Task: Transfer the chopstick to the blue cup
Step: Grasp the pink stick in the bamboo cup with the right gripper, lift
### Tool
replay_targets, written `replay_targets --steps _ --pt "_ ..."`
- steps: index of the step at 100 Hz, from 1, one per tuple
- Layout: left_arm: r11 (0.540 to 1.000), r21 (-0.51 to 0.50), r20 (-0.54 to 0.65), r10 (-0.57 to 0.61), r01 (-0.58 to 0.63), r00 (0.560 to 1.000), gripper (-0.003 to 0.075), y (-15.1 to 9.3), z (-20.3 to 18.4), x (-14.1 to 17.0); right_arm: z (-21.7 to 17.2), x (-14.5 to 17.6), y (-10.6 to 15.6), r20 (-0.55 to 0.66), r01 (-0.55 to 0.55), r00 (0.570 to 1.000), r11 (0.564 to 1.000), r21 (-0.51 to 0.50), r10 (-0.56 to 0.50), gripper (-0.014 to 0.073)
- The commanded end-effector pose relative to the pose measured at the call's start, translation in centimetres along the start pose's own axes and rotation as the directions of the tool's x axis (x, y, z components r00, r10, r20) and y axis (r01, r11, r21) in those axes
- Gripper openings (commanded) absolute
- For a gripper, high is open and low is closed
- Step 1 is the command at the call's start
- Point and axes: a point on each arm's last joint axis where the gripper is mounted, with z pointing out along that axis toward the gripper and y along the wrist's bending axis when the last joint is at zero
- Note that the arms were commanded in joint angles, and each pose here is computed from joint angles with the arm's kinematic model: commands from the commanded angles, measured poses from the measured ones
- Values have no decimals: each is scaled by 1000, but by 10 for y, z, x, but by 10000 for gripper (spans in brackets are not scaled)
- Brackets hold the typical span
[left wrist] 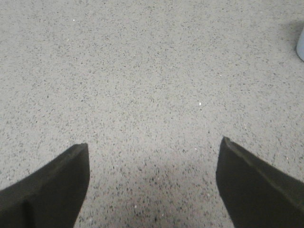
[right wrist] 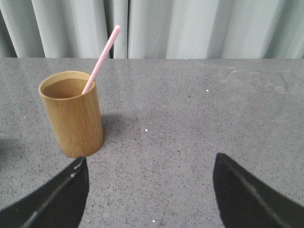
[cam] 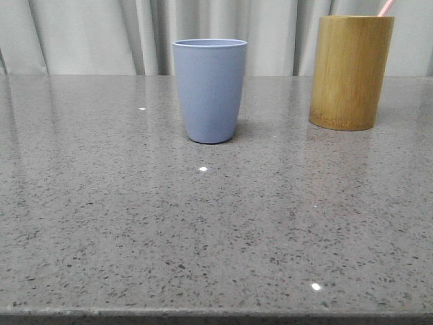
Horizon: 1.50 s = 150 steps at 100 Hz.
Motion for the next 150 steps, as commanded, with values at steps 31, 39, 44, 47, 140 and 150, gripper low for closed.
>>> replay_targets --steps 31,39,44,47,140,150 --pt "1000 1 166 -15 15 986 537 -1 -20 5 24 -29 9 195 -99 974 990 -102 118 549" --pt "1000 1 166 -15 15 986 537 -1 -20 5 39 -32 10 213 -101 970 990 -101 120 549" --pt "1000 0 166 -15 15 986 537 -1 -20 5 50 -35 10 228 -102 966 990 -101 123 549" --pt "1000 0 168 -15 15 986 537 -1 -20 5 58 -37 11 237 -108 963 989 -105 130 549" --pt "1000 0 183 -14 15 983 537 -1 -20 4 238 -36 45 336 -139 922 974 -180 194 549" --pt "1000 0 183 -14 15 983 537 -1 -20 4 249 -36 46 327 -140 925 974 -177 192 549"
